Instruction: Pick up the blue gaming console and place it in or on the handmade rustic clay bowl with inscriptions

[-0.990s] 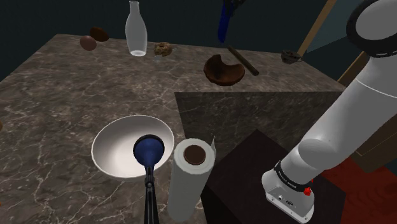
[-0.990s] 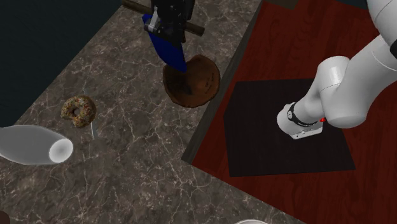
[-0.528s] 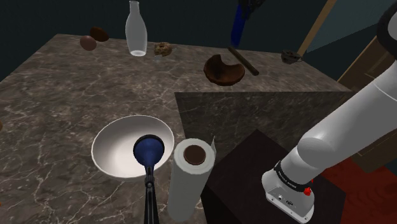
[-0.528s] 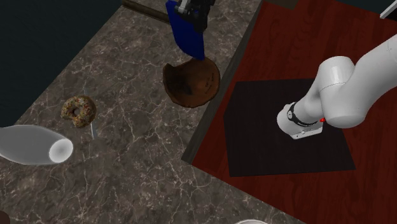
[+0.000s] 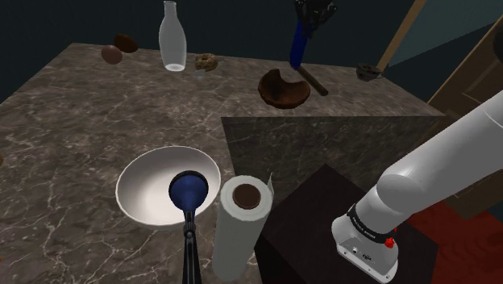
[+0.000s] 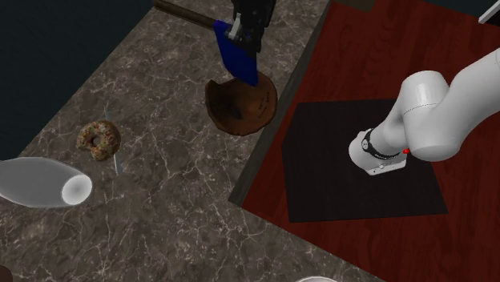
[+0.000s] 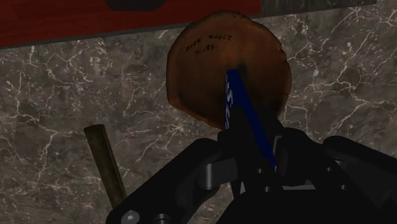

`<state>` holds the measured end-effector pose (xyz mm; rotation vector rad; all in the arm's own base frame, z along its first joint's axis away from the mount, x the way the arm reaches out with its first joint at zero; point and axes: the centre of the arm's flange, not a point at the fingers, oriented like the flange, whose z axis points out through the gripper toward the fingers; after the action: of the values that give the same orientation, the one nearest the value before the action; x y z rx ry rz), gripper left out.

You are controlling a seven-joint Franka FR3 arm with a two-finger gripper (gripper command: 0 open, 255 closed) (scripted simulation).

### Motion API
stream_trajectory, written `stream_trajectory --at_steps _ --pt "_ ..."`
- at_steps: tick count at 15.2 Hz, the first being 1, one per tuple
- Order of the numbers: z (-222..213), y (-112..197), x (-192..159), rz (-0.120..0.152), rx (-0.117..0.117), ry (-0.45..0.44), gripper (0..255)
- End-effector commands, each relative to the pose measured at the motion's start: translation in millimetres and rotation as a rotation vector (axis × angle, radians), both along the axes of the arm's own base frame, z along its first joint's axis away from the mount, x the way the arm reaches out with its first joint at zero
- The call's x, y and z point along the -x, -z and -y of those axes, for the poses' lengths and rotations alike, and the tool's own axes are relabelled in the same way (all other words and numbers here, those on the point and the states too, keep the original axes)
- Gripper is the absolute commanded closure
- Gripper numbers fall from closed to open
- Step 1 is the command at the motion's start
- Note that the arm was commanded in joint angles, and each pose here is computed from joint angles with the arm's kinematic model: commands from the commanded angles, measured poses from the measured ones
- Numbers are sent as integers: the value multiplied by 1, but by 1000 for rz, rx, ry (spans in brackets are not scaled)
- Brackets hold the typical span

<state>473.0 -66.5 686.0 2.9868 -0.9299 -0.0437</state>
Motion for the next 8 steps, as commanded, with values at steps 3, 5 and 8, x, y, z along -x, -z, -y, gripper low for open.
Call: stream_trajectory --at_steps 3,5,8 --pt "0 22 0 1 0 0 255" --pt "0 33 0 1 0 0 255" --pt "0 48 0 1 0 0 255"
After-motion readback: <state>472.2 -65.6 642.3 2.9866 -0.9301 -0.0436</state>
